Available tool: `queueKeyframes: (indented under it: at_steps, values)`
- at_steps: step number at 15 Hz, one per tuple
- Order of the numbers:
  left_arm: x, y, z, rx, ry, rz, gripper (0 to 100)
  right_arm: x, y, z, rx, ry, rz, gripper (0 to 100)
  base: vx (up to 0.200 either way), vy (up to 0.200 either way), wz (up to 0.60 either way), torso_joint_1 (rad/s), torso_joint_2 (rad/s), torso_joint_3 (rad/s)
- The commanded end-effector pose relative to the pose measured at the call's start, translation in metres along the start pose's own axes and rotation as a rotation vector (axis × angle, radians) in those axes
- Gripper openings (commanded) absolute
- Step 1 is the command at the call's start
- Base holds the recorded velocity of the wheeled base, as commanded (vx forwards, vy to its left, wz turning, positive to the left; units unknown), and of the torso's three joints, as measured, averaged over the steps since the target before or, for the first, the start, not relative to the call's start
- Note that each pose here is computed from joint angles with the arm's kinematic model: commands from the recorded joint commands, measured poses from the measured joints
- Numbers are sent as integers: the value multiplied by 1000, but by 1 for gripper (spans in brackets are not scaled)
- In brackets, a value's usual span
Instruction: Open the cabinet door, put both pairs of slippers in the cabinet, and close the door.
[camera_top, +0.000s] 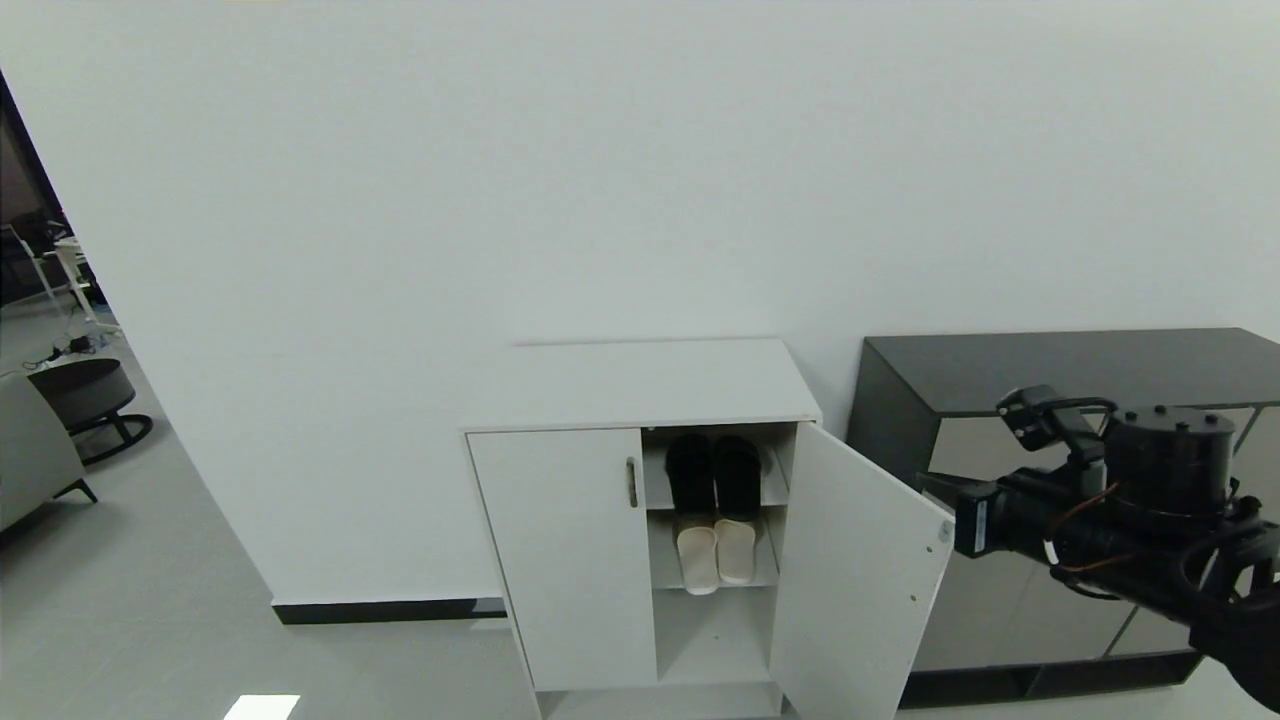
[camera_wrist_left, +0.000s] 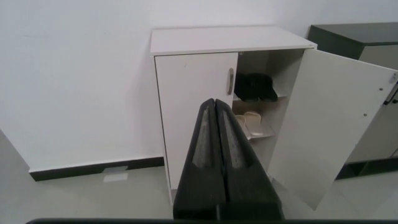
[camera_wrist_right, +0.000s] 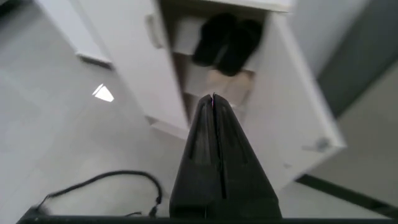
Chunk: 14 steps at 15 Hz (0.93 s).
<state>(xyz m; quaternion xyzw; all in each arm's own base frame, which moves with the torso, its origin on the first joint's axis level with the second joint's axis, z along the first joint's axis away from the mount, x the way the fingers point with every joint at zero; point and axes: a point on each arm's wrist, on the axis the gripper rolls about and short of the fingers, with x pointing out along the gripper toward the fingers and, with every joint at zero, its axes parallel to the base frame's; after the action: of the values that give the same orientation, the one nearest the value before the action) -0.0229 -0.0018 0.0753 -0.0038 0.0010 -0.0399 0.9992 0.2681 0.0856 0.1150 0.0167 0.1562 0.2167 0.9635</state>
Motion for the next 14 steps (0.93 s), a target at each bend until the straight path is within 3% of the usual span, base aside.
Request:
queueKeyframes:
  at_steps: [1,4,9,14]
  values:
    - [0,0,0,1,1,0,0,12,-38,-6,35,21,-89,0,0,0,0,0,0,0]
    - [0,0,0,0,1,0,0,34,-77,-21,80,64,-178,0,0,0,0,0,0,0]
    - [0,0,0,0,1,0,0,57,-109,-42,127,107,-239,0,0,0,0,0,0,0]
    - [0,0,0,0,1,0,0,70,-122,-63,149,157,-255,0,0,0,0,0,0,0]
